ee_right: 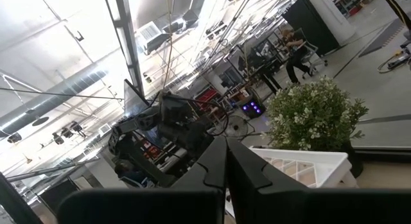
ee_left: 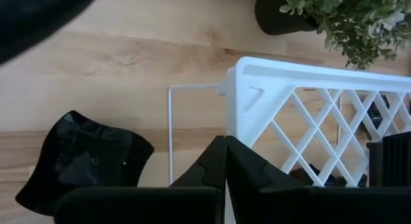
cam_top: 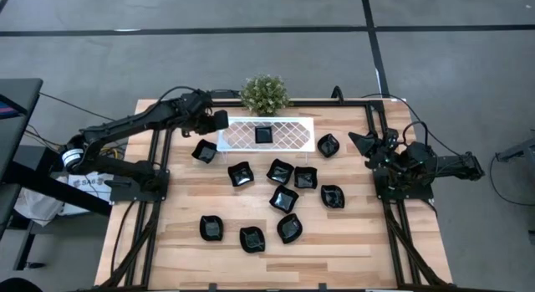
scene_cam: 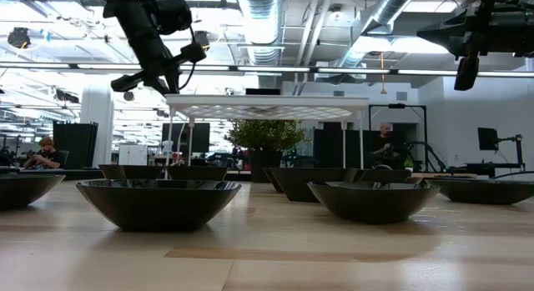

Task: Pick & Place Mini shaped plates
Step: Adjust the shelf, then put the distorted square plate on the shelf

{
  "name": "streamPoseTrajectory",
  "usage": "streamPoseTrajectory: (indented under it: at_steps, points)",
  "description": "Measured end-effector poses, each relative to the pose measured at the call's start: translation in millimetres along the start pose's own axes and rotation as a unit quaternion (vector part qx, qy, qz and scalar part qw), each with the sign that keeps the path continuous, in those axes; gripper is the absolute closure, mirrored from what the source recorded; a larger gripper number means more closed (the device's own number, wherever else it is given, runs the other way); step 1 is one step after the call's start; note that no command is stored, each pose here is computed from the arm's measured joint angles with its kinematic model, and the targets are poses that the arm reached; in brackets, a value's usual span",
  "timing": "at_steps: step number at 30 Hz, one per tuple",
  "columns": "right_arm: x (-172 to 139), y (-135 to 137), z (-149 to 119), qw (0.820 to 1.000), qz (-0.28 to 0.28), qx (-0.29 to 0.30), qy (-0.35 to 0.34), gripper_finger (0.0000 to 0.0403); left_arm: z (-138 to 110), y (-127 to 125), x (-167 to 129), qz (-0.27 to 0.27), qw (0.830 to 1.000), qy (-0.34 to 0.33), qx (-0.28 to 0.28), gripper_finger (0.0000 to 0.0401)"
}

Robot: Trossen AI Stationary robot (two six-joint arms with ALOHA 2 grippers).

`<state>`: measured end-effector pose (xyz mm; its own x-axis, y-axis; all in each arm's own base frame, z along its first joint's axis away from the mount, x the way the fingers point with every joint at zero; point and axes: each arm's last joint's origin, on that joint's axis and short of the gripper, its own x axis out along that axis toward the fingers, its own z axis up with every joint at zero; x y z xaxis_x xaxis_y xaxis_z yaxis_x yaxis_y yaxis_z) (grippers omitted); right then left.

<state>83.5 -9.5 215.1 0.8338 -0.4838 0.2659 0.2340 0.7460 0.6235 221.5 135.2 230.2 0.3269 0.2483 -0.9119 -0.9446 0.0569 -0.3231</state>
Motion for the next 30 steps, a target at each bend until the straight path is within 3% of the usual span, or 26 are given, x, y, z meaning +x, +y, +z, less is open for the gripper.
streamPoseTrajectory:
  at_steps: [13,22,30]
  points:
    - [0,0,0,1.000,0.000,0.000,0.000,0.0403,0,1,-7,-0.001,1.000,-0.018,0.007,0.0396]
    - [0,0,0,1.000,0.000,0.000,0.000,0.0403,2,28,-35,0.053,0.998,-0.031,-0.015,0.0396]
    - [0,0,0,1.000,0.000,-0.001,0.000,0.0403,-1,34,-24,0.106,0.993,-0.029,0.051,0.0392]
